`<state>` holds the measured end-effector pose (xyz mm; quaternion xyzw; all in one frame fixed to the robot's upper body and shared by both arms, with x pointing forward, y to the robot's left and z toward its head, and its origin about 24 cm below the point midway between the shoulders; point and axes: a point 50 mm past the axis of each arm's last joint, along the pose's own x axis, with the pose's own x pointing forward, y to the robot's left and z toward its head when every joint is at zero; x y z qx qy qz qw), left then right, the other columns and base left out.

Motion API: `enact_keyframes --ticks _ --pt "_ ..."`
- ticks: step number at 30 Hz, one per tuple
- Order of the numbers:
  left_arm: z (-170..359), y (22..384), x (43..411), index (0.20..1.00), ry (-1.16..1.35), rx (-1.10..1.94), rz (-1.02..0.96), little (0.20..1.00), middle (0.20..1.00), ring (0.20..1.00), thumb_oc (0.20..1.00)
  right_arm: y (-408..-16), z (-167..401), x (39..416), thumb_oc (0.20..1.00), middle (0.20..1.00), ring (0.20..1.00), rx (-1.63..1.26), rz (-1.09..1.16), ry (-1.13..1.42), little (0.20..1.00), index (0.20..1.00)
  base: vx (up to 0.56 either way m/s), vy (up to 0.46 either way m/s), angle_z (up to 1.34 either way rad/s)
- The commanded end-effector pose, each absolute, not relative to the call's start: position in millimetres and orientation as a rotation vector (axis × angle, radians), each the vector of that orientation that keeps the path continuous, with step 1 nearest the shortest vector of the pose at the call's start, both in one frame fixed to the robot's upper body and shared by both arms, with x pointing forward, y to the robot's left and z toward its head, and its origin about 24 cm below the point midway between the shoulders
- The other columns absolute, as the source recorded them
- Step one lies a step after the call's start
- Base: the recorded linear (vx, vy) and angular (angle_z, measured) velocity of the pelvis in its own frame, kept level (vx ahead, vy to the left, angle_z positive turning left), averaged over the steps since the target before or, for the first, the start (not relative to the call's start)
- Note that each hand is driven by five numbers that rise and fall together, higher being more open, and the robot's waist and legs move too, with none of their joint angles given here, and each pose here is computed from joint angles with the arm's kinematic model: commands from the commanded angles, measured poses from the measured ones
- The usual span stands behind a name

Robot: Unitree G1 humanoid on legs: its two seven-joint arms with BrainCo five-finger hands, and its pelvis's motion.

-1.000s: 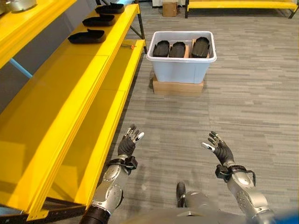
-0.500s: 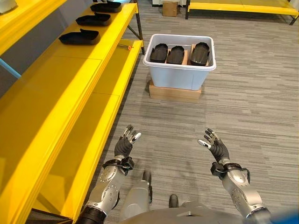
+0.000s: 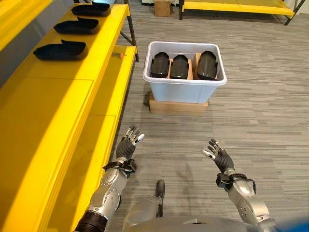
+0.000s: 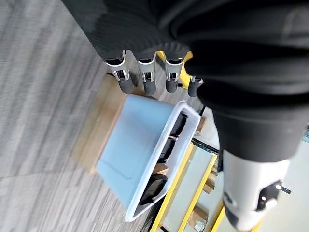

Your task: Move parts from the plastic box to the shelf.

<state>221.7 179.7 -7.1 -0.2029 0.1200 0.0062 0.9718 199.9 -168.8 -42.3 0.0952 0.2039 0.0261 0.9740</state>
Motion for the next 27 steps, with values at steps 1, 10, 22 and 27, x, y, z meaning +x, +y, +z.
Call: enact_keyframes --ticks 1,10,22,27 --pt "9 182 220 1.000 0.159 -0.365 -0.022 1.000 1.000 1.000 1.000 -163 -33 202 1.000 1.000 1.000 0.182 0.092 0.347 1.000 1.000 0.14 0.183 0.32" --pt "11 184 221 1.000 0.150 -0.350 -0.041 1.000 1.000 1.000 1.000 -164 -32 200 1.000 1.000 1.000 0.198 0.089 0.344 1.000 1.000 0.22 0.080 0.21" --pt "4 183 220 1.000 0.164 -0.343 -0.033 1.000 1.000 1.000 1.000 -170 -35 194 1.000 1.000 1.000 0.201 0.071 0.360 1.000 1.000 0.30 -0.097 0.12" --pt "7 186 220 1.000 0.152 -0.347 -0.012 1.000 1.000 1.000 1.000 -174 -38 190 1.000 1.000 1.000 0.212 0.063 0.376 1.000 1.000 0.29 -0.147 0.23"
